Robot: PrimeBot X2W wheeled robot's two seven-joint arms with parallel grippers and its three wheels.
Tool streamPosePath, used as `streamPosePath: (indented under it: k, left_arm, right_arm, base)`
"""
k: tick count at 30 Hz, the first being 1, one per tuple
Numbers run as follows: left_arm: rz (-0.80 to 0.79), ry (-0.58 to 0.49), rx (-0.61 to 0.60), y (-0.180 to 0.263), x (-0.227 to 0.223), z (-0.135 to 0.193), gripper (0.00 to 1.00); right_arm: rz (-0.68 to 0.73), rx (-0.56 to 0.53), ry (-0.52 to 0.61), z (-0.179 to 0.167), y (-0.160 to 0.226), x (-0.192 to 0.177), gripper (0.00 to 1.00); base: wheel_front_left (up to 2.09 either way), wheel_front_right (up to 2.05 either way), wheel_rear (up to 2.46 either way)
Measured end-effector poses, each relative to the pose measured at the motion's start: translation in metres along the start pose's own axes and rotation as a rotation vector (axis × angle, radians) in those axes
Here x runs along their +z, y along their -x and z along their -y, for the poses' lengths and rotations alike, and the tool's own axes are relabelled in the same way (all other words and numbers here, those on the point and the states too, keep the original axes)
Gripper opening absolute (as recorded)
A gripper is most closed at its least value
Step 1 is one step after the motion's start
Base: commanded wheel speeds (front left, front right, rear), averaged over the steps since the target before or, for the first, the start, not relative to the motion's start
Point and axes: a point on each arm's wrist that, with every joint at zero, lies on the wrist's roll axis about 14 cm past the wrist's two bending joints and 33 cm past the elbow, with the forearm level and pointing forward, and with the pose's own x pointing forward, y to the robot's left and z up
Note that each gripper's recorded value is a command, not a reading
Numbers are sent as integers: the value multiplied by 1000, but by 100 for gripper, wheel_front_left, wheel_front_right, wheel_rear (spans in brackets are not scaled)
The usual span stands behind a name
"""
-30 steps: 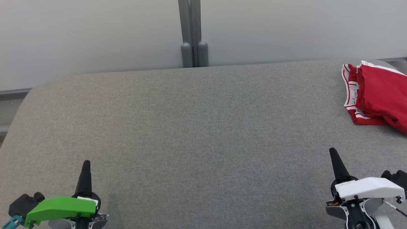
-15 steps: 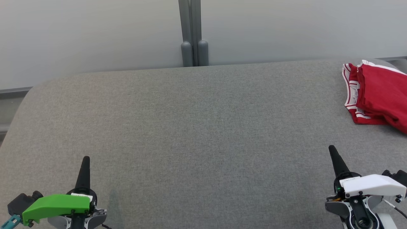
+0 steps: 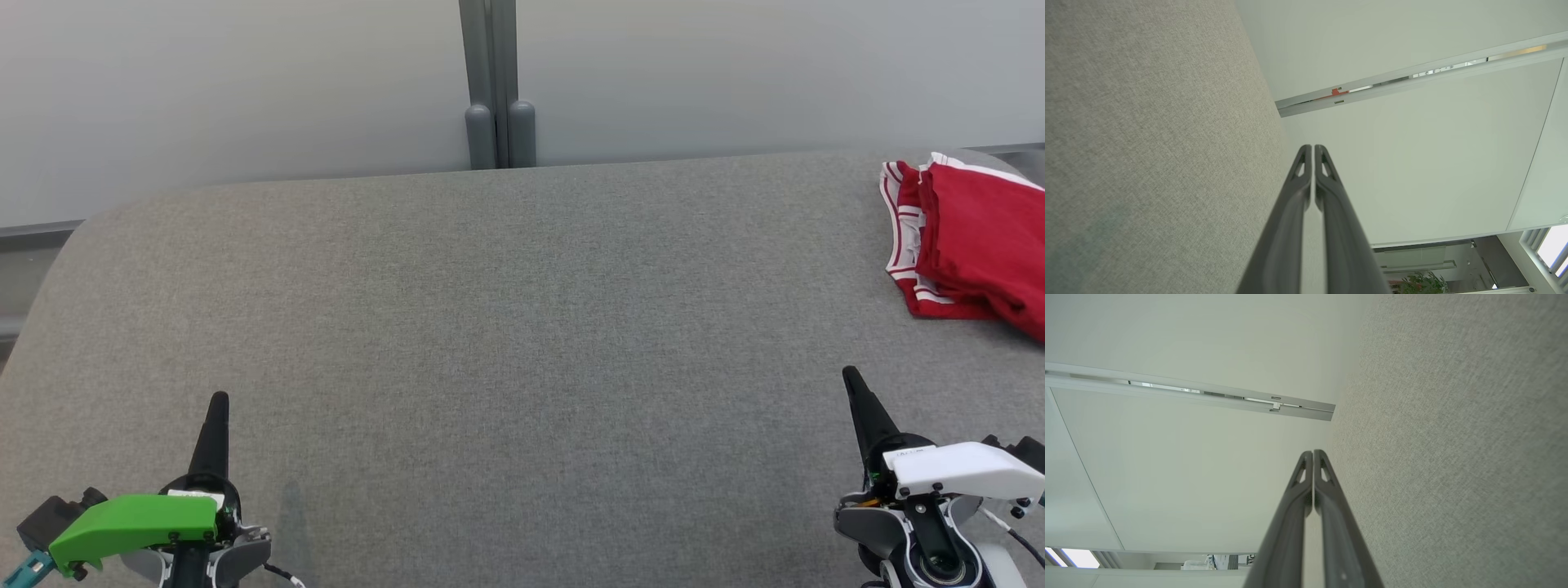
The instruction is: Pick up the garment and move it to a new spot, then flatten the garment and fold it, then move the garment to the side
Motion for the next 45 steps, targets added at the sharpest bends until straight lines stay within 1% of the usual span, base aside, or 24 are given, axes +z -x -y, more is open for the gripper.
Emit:
streamPosePath:
  k: [31,45]
  left_arm:
    - [1,217,-54,-7,3,11,0]
    - [1,219,-54,-7,3,11,0]
  right_arm:
    - [-12,29,-218,-7,-8,1,0]
    - [-12,28,-219,-7,-8,1,0]
  base:
    - [0,0,0]
    - [0,0,0]
